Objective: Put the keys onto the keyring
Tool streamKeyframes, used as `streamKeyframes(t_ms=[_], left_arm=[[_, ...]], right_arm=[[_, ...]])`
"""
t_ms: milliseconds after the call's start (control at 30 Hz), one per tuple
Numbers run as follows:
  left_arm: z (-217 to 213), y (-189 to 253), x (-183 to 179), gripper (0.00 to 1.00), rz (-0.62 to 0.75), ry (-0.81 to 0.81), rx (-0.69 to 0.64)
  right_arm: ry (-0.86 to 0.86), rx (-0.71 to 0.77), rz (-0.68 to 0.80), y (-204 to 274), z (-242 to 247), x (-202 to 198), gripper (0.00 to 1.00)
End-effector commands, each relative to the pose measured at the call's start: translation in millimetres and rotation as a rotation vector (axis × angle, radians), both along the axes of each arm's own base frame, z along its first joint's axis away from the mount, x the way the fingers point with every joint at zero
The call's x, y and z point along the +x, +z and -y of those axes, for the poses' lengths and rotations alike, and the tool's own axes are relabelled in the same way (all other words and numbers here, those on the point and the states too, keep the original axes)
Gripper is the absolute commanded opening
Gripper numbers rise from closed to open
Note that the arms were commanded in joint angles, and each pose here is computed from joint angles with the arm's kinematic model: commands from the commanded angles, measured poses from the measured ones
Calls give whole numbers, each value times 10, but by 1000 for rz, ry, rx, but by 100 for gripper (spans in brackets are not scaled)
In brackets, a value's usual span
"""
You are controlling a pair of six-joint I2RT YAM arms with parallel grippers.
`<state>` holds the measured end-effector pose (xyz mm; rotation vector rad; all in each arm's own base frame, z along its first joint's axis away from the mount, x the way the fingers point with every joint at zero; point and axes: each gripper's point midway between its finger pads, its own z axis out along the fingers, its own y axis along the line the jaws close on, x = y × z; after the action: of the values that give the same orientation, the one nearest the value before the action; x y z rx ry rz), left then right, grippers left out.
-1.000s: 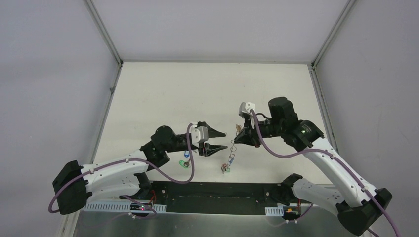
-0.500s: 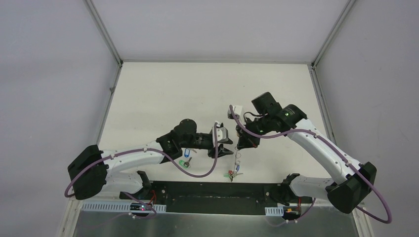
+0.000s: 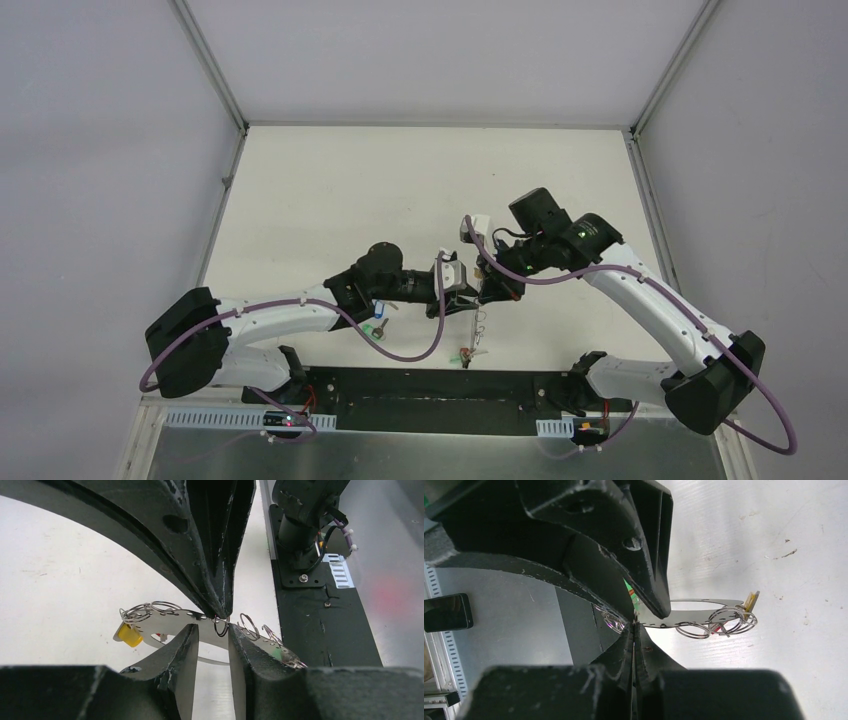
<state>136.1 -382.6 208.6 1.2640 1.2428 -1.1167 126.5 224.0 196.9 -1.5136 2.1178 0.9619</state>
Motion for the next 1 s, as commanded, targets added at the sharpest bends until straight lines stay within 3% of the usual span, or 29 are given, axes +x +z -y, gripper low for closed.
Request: streamKeyframes(t_ms=[0,233,400,500,833,900,967], left_arm=[[69,345,-79,27,71,-56,-95],[61,323,-86,17,67,-63,-68],[37,385,-79,26,72,-50,-77],[15,418,-89,26,82,-48,-84],[46,368,-89,1,93,-69,-54],[61,347,-86,1,88,-73,-48],[76,343,-80,8,85,-72,-45]], right_arm=[[30,72,61,182,-74,8,0],[33,68,69,170,-72,5,0],[35,58,71,150,-61,1,0],[36,58,75,153,-61,2,0],[34,49,85,141,-61,20,0],[32,47,88,140,-57,25,0],[33,49,92,146,-58,27,0]])
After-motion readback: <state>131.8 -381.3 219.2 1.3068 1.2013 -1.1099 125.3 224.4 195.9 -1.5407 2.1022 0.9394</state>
